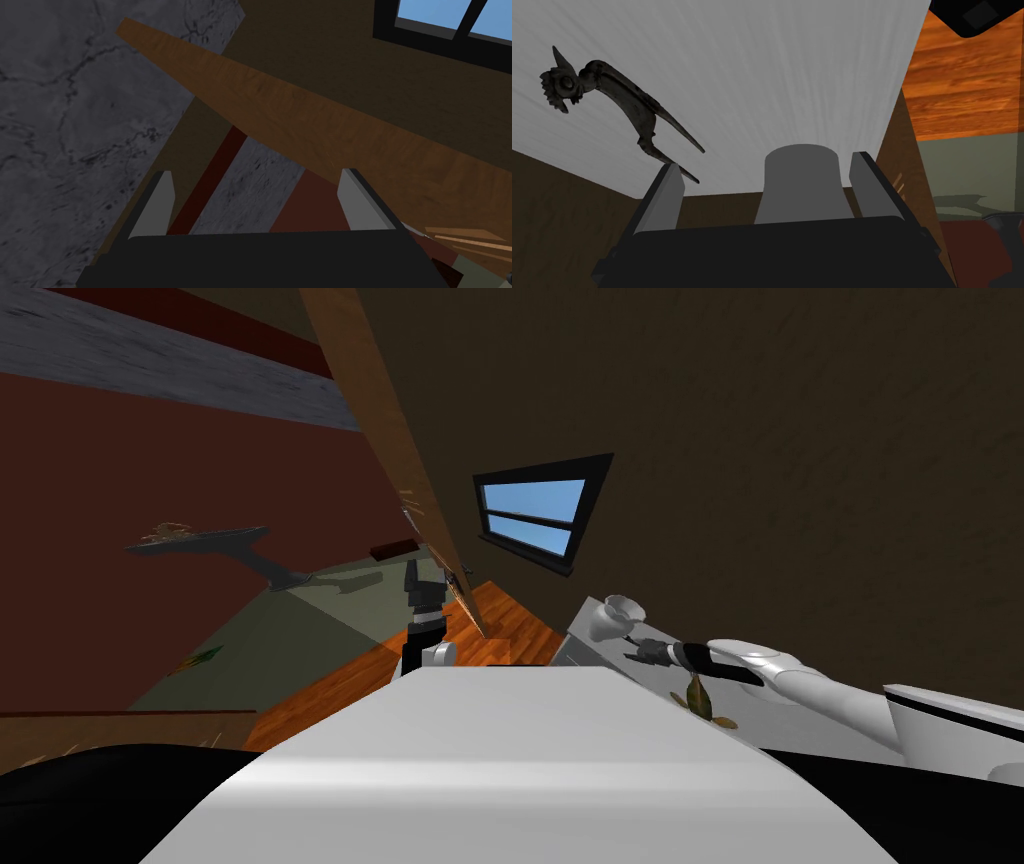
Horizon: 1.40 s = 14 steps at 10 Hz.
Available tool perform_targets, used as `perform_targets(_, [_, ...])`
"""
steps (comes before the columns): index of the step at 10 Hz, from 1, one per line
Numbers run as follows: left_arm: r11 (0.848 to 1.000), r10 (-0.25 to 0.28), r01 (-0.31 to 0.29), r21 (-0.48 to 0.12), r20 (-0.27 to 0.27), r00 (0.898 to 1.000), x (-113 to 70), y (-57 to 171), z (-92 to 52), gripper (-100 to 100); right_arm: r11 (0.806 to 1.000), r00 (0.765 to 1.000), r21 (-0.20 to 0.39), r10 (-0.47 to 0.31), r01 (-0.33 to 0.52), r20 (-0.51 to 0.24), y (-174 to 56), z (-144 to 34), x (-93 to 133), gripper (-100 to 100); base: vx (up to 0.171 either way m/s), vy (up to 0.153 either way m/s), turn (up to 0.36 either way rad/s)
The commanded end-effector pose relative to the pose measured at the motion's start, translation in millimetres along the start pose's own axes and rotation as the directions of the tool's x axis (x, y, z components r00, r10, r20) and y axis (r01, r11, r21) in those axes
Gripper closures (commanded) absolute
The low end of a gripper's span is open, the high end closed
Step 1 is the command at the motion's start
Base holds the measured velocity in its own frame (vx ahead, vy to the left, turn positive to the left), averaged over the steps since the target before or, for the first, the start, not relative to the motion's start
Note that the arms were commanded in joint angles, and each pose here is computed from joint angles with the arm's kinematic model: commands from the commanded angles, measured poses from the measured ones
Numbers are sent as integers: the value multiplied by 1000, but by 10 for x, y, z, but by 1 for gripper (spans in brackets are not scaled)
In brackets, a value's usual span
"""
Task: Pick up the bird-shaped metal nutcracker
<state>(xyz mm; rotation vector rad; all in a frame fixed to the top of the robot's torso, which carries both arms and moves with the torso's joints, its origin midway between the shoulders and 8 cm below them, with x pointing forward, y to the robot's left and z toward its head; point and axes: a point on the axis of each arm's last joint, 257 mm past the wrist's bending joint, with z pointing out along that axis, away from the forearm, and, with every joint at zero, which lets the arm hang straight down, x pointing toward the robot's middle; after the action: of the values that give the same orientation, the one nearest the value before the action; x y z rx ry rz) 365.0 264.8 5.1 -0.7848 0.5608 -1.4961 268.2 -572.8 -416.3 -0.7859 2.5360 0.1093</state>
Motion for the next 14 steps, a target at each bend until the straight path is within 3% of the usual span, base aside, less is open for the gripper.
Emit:
perform_targets(1, [1000,0,0,0,0,1000,0,0,0,0,1000,997,6,-26,26,-68,-104,-169,250,-100,117,4,161])
perform_targets(5, [1000,0,0,0,0,1000,0,0,0,0,999,993,2,-39,39,-110,-136,-261,414,-100,75,-6,39])
perform_targets(8, [1000,0,0,0,0,1000,0,0,0,0,997,970,-62,-68,55,-232,8,-445,964,-100,123,-12,128])
perform_targets(10, [1000,0,0,0,0,1000,-1,0,-1,0,995,965,-81,-72,53,-252,74,-459,1066,-100,158,-54,61])
perform_targets(11, [1000,0,0,0,0,1000,-1,0,0,0,991,954,-128,-79,43,-291,257,-467,1282,-100,106,-59,94])
perform_targets(12, [1000,0,0,0,0,1000,-1,0,0,0,993,960,-104,-73,46,-272,181,-449,1204,-100,53,-33,28])
perform_targets(13, [1000,0,0,0,0,1000,-1,0,0,0,993,959,-110,-76,47,-274,202,-448,1224,0,10,-6,-1])
perform_targets(14, [1000,0,0,0,0,1000,0,0,0,0,991,956,-130,-49,11,-290,396,-394,1374,-100,-52,-19,312])
